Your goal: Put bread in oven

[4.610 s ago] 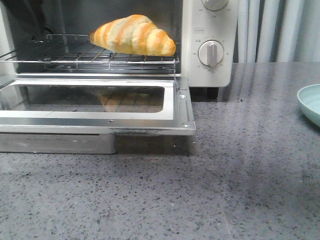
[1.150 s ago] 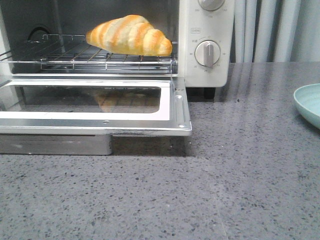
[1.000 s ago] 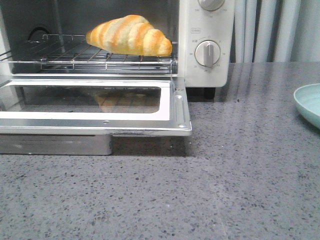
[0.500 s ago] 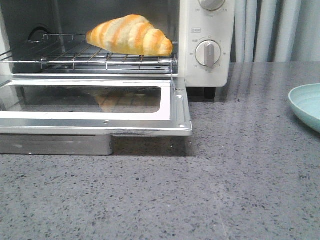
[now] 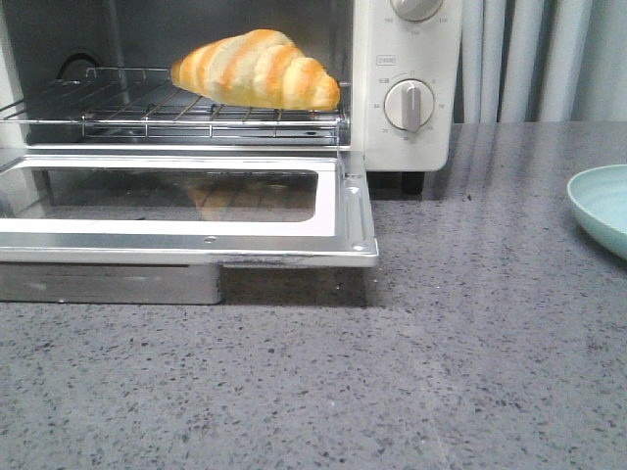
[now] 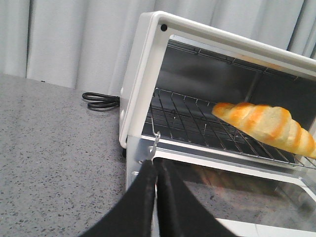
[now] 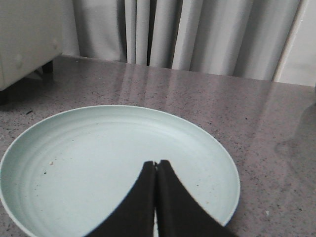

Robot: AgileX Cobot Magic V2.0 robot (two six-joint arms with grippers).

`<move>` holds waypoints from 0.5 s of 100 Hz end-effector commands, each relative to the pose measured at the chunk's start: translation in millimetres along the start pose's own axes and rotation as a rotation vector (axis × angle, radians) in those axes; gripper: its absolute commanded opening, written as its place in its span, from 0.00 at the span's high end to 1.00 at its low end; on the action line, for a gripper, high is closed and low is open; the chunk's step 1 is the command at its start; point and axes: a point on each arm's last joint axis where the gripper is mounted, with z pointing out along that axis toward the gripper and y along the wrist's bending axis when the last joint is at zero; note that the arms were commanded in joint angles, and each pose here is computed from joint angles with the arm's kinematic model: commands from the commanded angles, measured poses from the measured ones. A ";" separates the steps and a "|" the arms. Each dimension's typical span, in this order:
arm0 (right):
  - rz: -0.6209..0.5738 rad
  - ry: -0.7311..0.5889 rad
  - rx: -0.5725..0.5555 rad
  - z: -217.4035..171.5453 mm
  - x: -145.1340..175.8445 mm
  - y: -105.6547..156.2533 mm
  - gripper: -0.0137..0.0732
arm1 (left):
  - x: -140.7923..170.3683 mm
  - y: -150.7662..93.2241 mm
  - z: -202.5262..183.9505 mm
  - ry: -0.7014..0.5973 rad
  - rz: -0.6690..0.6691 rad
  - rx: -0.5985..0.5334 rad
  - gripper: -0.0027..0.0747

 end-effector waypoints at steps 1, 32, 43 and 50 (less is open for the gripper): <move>-0.013 -0.094 0.024 -1.4 -4.8 -1.4 0.92 | -9.8 0.0 0.0 -0.033 -0.029 -0.017 0.99; 0.011 -0.053 0.024 -1.2 -1.0 -1.5 0.92 | -9.8 0.0 0.0 -0.033 -0.029 -0.017 0.99; 0.037 -0.051 0.029 -1.2 -0.8 -2.0 0.92 | -9.8 0.0 0.0 -0.033 -0.029 -0.017 0.99; 0.039 -0.046 0.028 -1.1 -0.4 -2.0 0.92 | -9.8 0.0 0.0 -0.033 -0.029 -0.017 0.99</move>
